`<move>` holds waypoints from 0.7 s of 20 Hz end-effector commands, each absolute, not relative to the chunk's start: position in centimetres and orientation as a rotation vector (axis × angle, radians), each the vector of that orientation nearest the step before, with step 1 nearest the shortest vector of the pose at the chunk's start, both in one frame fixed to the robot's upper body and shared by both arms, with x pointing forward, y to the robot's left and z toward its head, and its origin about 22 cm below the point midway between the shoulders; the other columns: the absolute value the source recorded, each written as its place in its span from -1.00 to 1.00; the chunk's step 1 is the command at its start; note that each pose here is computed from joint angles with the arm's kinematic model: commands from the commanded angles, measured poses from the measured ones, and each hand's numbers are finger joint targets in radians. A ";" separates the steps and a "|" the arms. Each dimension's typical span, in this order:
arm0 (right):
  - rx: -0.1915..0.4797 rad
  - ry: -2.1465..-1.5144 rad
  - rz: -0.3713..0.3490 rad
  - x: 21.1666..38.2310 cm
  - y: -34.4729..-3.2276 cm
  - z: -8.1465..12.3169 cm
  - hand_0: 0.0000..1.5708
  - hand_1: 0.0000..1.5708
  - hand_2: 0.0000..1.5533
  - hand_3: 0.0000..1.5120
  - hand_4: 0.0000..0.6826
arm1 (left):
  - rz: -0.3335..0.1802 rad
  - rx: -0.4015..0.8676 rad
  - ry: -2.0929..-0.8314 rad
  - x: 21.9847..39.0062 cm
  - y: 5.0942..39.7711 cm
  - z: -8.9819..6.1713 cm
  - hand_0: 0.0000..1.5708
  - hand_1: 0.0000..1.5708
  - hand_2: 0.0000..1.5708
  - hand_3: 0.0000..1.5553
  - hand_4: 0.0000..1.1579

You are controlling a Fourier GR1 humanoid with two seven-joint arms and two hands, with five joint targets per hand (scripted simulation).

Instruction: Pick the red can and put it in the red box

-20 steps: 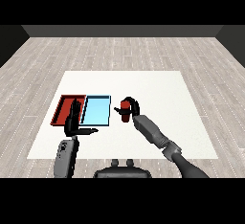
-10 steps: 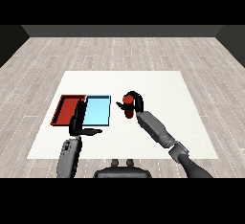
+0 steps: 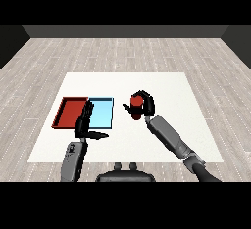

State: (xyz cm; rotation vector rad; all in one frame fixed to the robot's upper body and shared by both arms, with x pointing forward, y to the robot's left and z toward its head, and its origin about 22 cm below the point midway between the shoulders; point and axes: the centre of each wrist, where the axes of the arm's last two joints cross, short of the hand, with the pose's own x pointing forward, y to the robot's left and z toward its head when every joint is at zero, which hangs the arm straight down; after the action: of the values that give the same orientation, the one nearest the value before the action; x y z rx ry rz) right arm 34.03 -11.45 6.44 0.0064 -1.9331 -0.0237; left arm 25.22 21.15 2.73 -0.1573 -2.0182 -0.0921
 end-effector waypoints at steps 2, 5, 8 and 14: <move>0.013 -1.951 -0.052 29.9 -10.1 6.2 0.99 0.99 0.88 0.86 0.76 | -0.162 -0.251 -1.962 25.5 18.1 2.5 -1.00 -1.00 -1.00 -1.00 -1.00; 0.056 -2.007 -0.047 30.1 -10.5 7.5 0.98 0.98 0.88 0.86 0.75 | -0.211 -0.274 -1.944 24.3 16.9 4.6 -1.00 -1.00 -1.00 -1.00 -1.00; 0.049 -2.042 -0.033 29.7 -11.7 9.8 1.00 1.00 0.88 0.85 0.86 | -0.237 -0.290 -1.952 24.8 16.8 6.6 -1.00 -1.00 -1.00 -1.00 -1.00; 0.075 -2.090 -0.036 28.8 -10.6 9.7 1.00 1.00 0.91 0.88 0.92 | -0.227 -0.381 -1.903 25.2 13.9 6.0 -1.00 -1.00 -1.00 -1.00 -1.00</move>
State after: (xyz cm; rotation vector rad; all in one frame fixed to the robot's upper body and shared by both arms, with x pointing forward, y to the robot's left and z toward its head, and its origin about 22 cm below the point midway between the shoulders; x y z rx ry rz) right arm 29.58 -11.47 10.17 0.0548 -2.0576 -0.0287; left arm 25.28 14.72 5.18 -0.3327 -1.9250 -0.2188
